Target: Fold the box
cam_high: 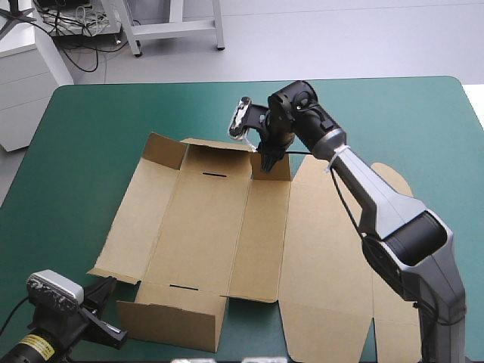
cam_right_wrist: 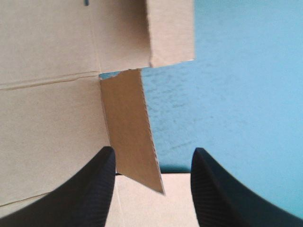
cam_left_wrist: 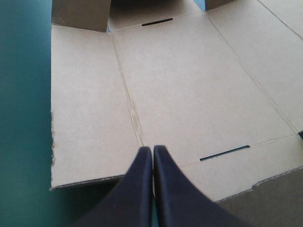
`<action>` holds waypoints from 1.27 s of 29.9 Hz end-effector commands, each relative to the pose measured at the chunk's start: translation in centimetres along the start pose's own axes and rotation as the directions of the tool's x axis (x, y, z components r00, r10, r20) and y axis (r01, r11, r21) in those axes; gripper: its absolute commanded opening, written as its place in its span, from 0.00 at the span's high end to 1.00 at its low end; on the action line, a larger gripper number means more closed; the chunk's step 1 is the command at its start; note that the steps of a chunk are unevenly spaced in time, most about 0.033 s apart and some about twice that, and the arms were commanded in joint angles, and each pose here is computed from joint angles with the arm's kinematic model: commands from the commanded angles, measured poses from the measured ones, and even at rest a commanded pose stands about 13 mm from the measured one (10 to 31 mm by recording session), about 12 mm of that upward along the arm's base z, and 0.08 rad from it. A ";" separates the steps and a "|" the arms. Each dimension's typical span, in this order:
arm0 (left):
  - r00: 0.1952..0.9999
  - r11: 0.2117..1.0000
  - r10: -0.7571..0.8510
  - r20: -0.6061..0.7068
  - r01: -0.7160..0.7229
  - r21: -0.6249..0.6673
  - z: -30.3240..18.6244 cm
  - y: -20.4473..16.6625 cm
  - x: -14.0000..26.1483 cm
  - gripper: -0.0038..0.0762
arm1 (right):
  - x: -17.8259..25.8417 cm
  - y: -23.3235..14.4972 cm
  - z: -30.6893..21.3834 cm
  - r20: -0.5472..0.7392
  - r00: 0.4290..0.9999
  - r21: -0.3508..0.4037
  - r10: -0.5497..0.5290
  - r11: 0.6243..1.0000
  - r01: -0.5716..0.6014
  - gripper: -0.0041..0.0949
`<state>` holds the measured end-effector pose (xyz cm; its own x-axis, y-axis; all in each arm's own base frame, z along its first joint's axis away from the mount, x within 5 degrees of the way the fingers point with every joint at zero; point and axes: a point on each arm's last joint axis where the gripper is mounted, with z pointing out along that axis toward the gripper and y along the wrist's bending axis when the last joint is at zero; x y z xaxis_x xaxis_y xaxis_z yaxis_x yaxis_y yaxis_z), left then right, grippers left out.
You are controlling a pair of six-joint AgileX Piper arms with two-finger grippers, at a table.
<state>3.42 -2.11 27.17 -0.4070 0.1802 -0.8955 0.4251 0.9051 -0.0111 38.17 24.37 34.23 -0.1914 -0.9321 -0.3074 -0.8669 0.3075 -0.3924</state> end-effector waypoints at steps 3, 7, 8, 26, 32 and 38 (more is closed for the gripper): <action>0.996 1.000 -0.006 0.087 0.005 0.002 -0.5 0.0 -1.5 0.96 | 1.4 -1.1 -12.1 0.185 0.958 0.163 0.221 0.954 -0.252 0.75; 0.996 1.000 -0.004 0.086 0.004 0.001 -0.5 0.0 -1.5 0.96 | 3.1 -0.3 -18.1 0.306 0.892 0.172 0.332 0.902 -0.395 0.97; 0.996 1.000 -0.004 0.086 0.004 0.001 -0.5 0.0 -1.5 0.96 | 3.7 0.1 -19.4 0.328 0.881 0.175 0.341 0.894 -0.412 0.97; 0.996 1.000 -0.003 0.088 0.003 -0.001 -0.5 0.0 -1.5 0.96 | 19.2 13.4 -24.6 0.394 0.729 0.102 0.559 0.762 -0.639 0.97; 0.996 1.000 -0.008 0.088 0.008 0.000 -0.5 0.0 -1.5 0.96 | 23.6 17.8 -21.8 0.419 0.667 0.064 0.617 0.712 -0.699 0.97; 0.996 1.000 -0.007 0.088 0.007 0.001 -0.5 0.0 -1.5 0.94 | 26.6 21.0 -19.7 0.420 0.626 0.029 0.657 0.679 -0.733 0.97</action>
<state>3.43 -2.10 27.17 -0.4068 0.1808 -0.8954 0.4248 0.9052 -0.0102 6.33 2.62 35.04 -0.5558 -0.3486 -0.7547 -0.4470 0.8908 -0.0823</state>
